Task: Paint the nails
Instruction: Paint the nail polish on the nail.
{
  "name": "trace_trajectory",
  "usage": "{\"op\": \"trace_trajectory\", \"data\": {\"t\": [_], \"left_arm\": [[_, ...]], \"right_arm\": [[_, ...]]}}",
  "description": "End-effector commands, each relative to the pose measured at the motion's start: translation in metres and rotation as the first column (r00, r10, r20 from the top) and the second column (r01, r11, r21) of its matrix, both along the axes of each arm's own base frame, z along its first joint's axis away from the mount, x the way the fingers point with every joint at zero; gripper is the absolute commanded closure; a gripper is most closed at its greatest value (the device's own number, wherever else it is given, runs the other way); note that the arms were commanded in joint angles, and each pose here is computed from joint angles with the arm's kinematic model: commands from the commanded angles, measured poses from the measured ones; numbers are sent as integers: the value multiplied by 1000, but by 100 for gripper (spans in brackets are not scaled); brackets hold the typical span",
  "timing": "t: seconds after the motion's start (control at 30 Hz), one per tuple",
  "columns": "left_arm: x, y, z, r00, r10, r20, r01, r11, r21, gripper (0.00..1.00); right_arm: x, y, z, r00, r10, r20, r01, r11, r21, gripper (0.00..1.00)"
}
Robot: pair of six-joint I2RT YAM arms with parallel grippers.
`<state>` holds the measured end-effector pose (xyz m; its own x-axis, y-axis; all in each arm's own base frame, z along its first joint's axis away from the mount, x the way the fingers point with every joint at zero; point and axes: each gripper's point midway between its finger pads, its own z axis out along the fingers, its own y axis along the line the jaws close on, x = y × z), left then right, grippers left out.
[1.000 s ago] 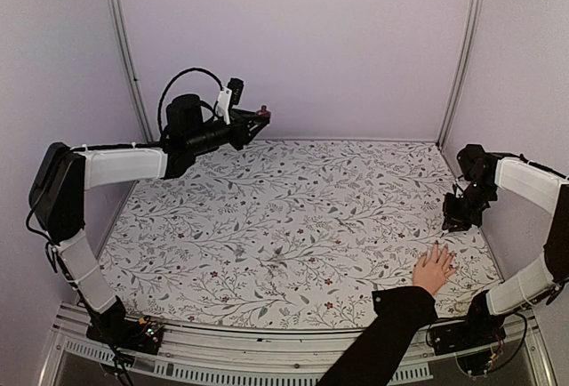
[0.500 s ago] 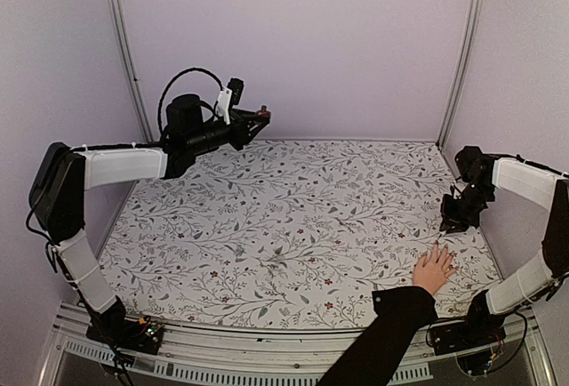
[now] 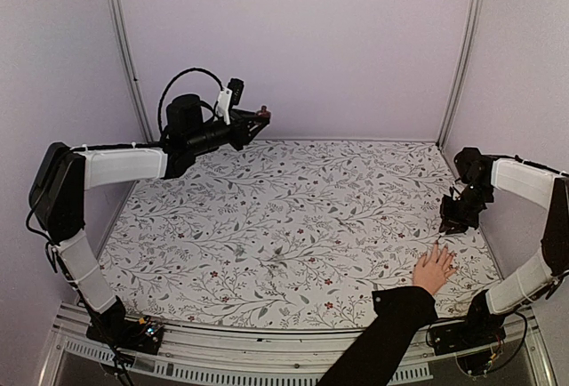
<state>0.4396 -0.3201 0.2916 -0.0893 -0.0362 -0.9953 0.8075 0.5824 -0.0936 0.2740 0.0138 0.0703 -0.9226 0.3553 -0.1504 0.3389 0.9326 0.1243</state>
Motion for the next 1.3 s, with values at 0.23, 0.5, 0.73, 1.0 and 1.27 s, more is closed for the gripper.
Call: {"op": "trace_trajectory", "data": {"t": [0.23, 0.5, 0.73, 1.0, 1.27], "left_arm": [[-1, 2, 18, 999, 7, 42, -6, 1000, -18, 100], [-1, 3, 18, 999, 11, 42, -10, 1000, -18, 100], [0, 3, 17, 999, 13, 38, -13, 1000, -19, 100], [0, 4, 16, 999, 15, 36, -14, 1000, -17, 100], [0, 3, 16, 999, 14, 36, -13, 1000, -18, 100]], "right_arm": [[-4, -5, -8, 1000, -3, -18, 2, 1000, -21, 100], [-4, -5, -10, 1000, -2, -23, 1, 1000, -22, 100], [-4, -4, -12, 1000, 1, -26, -2, 1000, -19, 100], [-4, -4, -13, 1000, 4, -28, -4, 1000, -16, 100], [-4, -1, -13, 1000, 13, -29, -13, 1000, -3, 100]]}}
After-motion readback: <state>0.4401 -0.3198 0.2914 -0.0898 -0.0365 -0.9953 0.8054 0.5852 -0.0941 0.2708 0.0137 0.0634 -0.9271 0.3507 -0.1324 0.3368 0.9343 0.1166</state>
